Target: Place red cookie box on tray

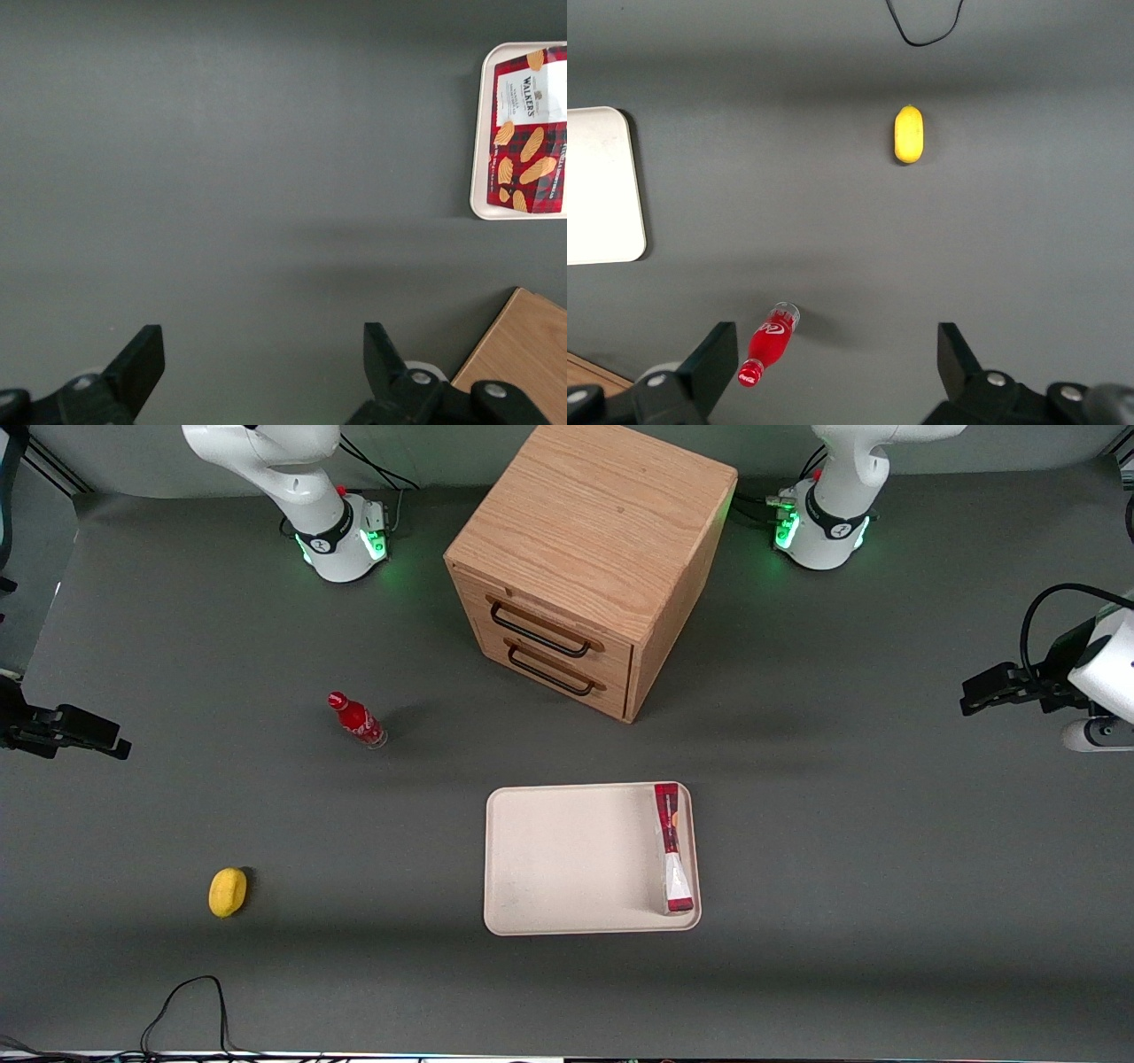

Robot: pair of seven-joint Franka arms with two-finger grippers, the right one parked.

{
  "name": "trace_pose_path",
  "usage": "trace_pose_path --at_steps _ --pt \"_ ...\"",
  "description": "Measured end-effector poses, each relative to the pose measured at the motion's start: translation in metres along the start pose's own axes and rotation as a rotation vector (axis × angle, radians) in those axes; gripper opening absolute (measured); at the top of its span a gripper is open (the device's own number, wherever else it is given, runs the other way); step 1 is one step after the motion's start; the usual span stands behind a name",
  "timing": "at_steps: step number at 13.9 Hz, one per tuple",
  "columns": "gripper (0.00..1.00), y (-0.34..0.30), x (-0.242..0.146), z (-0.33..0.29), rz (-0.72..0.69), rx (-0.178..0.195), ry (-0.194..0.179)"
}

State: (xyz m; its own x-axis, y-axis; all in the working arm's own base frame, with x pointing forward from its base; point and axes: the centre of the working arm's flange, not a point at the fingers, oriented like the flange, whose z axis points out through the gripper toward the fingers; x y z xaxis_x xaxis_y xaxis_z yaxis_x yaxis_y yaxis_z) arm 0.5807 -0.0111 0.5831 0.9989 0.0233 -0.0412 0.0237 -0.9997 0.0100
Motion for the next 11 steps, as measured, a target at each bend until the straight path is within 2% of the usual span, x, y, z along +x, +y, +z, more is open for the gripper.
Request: trace_pose_path --at_steps 2,11 --pt "1.00 0.0024 0.0013 -0.0013 0.004 -0.001 0.014" --pt "1.00 0.0072 -0.0010 -0.0068 0.005 -0.005 0.021"
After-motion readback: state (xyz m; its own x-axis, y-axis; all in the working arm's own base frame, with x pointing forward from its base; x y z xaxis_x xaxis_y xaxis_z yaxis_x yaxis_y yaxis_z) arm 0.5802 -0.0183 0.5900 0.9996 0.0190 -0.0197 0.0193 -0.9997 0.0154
